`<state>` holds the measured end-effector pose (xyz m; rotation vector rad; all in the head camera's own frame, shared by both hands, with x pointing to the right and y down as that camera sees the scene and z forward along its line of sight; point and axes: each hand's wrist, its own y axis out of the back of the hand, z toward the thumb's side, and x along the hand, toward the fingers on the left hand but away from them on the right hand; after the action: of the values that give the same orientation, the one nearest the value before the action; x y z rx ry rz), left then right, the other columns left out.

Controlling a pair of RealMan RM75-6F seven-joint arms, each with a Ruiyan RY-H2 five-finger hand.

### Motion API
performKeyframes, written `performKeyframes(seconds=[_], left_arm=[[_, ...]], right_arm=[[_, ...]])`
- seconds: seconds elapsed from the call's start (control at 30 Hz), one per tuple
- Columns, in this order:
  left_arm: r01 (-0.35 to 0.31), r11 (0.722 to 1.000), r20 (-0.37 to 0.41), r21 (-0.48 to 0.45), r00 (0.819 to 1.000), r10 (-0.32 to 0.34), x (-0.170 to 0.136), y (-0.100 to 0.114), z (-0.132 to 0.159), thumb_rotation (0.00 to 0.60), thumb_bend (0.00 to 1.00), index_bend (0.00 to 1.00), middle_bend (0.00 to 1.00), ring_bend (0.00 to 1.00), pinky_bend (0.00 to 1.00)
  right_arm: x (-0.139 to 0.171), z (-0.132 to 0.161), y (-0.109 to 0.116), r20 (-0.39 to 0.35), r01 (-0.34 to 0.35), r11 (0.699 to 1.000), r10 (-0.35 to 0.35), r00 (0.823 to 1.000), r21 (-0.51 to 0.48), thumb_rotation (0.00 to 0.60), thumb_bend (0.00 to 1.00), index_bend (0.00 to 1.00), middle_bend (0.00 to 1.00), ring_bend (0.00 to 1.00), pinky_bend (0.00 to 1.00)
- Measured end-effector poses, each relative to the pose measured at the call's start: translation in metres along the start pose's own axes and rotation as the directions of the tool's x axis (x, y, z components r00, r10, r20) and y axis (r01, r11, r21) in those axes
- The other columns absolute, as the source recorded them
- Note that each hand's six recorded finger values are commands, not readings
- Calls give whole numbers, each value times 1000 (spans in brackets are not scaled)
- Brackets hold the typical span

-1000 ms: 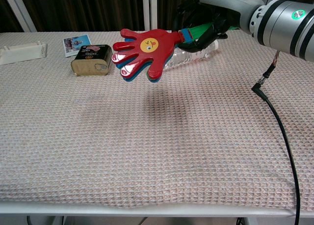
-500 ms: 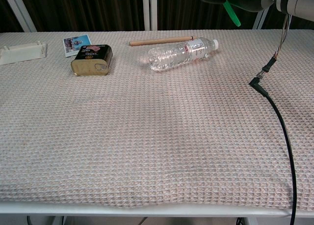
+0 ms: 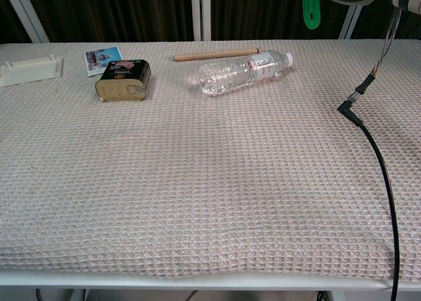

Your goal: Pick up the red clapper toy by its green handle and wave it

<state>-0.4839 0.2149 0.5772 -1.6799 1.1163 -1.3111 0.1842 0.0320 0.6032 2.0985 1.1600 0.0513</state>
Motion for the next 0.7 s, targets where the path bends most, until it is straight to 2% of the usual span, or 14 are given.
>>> performKeyframes(seconds=[0.07,0.13,0.2,0.23,0.27,0.33,0.37,0.43,0.47,0.53,0.57,0.63,0.67,0.7], left_arm=[[0,1000,-1,-1,1000,0,0,0,0,600,160,30,55,0,38],[2,1000,-2,-1,1000,-2,0,0,-1,600,160,30,55,0,38],[3,1000,-3,-2,1000,-3,0,-1,-1,600,160,30,55,0,38],[3,1000,-2,-2,1000,-3,0,-1,-1,600,160,30,55,0,38],[3,1000,-2,-3,1000,-3,0,-1,-1,600,160,30,55,0,38],[3,1000,-1,-4,1000,-3,0,-1,-1,600,160,29,55,0,38],[2,1000,-2,-4,1000,-2,0,-1,-1,600,160,29,55,0,38],[1,1000,-2,-4,1000,-1,0,-1,-1,600,159,29,56,0,38],[1,1000,-1,-5,1000,-1,0,-1,-1,600,159,29,55,0,38],[0,1000,0,-7,1000,0,1,-1,-1,600,159,30,55,0,38],[1,1000,0,-7,1000,-1,1,-1,0,600,159,30,55,0,38],[3,1000,1,-5,1000,-3,1,-1,0,600,159,30,55,0,38],[3,1000,2,-5,1000,-3,1,-1,0,600,160,30,55,0,38],[2,1000,2,-5,1000,-2,1,-1,0,600,160,30,55,0,38]], right_arm=[[0,-4,2,13,0,993,-2,1000,118,600,472,886,769,733,926],[0,-7,4,23,1,969,-7,1000,248,600,472,886,770,733,926],[0,-11,7,32,2,905,-18,999,426,600,473,887,771,733,926],[0,-13,8,34,3,861,-24,999,508,600,473,888,771,733,926],[-1,-15,10,37,3,786,-33,999,619,600,473,890,772,733,926],[-1,-18,12,38,2,636,-49,998,771,600,473,895,775,735,926],[-1,-19,14,37,-1,520,-59,998,854,600,474,898,778,738,926],[-1,-22,17,35,-6,336,-81,996,942,600,475,903,784,746,926],[-1,-23,19,33,-12,211,-99,995,977,600,476,905,785,747,926],[-2,-24,22,30,-27,24,-129,991,999,600,477,906,785,747,926],[-2,-25,24,29,-44,-95,-152,988,995,600,476,906,785,747,926],[-2,-26,27,29,-75,-258,-179,983,963,600,476,905,785,749,926],[-2,-26,28,29,-96,-350,-192,981,932,600,476,905,785,750,926],[-2,-26,28,29,-111,-409,-201,979,906,600,476,905,785,751,926]])
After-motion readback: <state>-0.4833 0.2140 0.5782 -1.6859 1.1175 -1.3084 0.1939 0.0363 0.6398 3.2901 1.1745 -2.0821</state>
